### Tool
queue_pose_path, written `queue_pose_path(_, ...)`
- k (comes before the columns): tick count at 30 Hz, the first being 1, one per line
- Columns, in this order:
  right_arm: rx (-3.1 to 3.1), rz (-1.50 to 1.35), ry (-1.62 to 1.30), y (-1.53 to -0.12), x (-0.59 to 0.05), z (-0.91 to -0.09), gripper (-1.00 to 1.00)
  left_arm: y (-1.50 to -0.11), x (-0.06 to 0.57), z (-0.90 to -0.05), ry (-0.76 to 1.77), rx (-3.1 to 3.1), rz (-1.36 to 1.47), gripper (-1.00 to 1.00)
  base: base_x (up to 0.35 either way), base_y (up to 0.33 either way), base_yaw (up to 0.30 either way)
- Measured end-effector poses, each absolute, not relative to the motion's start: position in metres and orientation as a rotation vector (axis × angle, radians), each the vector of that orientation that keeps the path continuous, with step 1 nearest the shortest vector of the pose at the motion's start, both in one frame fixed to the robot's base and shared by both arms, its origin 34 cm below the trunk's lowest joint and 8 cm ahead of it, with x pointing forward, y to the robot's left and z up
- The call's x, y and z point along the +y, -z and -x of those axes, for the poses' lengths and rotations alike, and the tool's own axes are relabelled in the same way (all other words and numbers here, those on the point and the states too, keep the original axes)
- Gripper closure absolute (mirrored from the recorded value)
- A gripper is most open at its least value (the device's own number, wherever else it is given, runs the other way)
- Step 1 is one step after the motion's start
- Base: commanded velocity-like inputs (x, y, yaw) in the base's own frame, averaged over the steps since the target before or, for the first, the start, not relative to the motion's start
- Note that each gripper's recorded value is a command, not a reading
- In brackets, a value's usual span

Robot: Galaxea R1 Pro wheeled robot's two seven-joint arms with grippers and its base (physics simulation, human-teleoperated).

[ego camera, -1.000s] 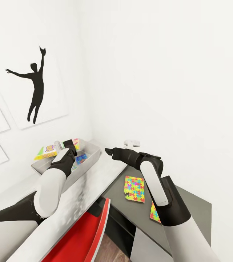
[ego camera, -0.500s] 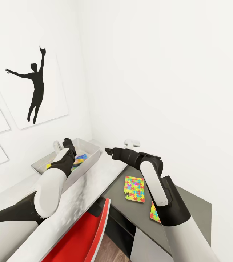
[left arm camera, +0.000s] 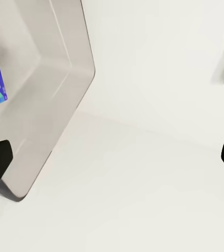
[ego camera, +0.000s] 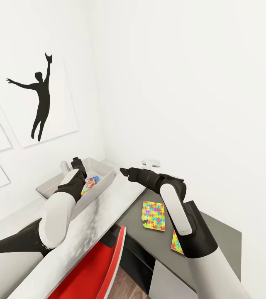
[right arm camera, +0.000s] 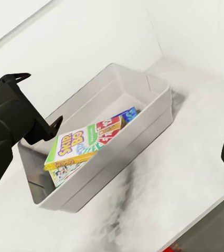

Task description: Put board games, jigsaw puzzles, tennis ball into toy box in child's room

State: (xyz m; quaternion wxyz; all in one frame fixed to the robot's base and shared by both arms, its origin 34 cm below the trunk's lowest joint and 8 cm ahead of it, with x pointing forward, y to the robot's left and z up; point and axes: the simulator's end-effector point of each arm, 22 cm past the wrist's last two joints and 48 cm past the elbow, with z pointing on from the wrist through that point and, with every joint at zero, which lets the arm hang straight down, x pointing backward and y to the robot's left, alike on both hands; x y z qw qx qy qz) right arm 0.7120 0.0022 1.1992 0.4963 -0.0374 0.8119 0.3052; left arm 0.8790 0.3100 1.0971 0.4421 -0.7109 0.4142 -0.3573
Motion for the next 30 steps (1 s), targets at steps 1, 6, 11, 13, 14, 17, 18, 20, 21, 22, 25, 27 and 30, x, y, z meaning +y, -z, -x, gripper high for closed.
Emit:
queue_pose_path(1,1.967,0.091,-0.739,-1.1992,0.0022,-0.712,-1.0,-1.0971,0.31,-0.879,0.887,1.028,1.764,-1.0,0.0,0.0,0.0)
queue_pose_path(6,1.966,0.09,-0.739,-1.1993,0.0021,-0.7121,-1.0,-1.0976,0.3097,-0.8793,0.888,1.03,1.761,-1.0,0.0,0.0,0.0)
queue_pose_path(11,1.967,0.09,-0.741,-1.1993,0.0024,-0.7119,-1.0,-1.0988,0.3102,-0.8799,0.892,1.031,1.758,-1.0,0.0,0.0,0.0)
queue_pose_path(13,1.966,0.09,-0.741,-1.1994,0.0024,-0.7119,-1.0,-1.0991,0.3099,-0.8801,0.894,1.032,1.757,-1.0,0.0,0.0,0.0)
queue_pose_path(14,1.967,0.09,-0.742,-1.1994,0.0025,-0.7119,-1.0,-1.0995,0.3097,-0.8803,0.895,1.033,1.755,-1.0,0.0,0.0,0.0)
queue_pose_path(17,1.966,0.09,-0.743,-1.1995,0.0025,-0.7119,-1.0,-1.0999,0.3096,-0.8806,0.897,1.034,1.754,-1.0,0.0,0.0,0.0)
queue_pose_path(18,1.966,0.09,-0.743,-1.1994,0.0026,-0.7118,-1.0,-1.1,0.3095,-0.8806,0.897,1.034,1.753,-1.0,0.0,0.0,0.0)
queue_pose_path(20,1.966,0.09,-0.744,-1.1996,0.0027,-0.7118,-1.0,-1.1001,0.3095,-0.8807,0.897,1.034,1.753,-1.0,0.0,0.0,0.0)
queue_pose_path(21,1.966,0.09,-0.744,-1.1996,0.0027,-0.7118,-1.0,-1.1001,0.3095,-0.8807,0.897,1.034,1.753,-1.0,0.0,0.0,0.0)
queue_pose_path(22,1.966,0.09,-0.744,-1.1996,0.0026,-0.7118,-1.0,-1.1002,0.3095,-0.8807,0.897,1.034,1.753,-1.0,0.0,0.0,0.0)
queue_pose_path(25,1.966,0.089,-0.743,-1.1996,0.0026,-0.7119,-1.0,-1.1002,0.3095,-0.8807,0.897,1.035,1.753,-1.0,0.0,0.0,0.0)
queue_pose_path(27,1.966,0.089,-0.743,-1.1996,0.0025,-0.7119,-1.0,-1.1003,0.3095,-0.8807,0.897,1.035,1.752,-1.0,0.0,0.0,0.0)
queue_pose_path(30,1.966,0.089,-0.743,-1.1995,0.0025,-0.712,-1.0,-1.1004,0.3094,-0.8808,0.898,1.035,1.752,-1.0,0.0,0.0,0.0)
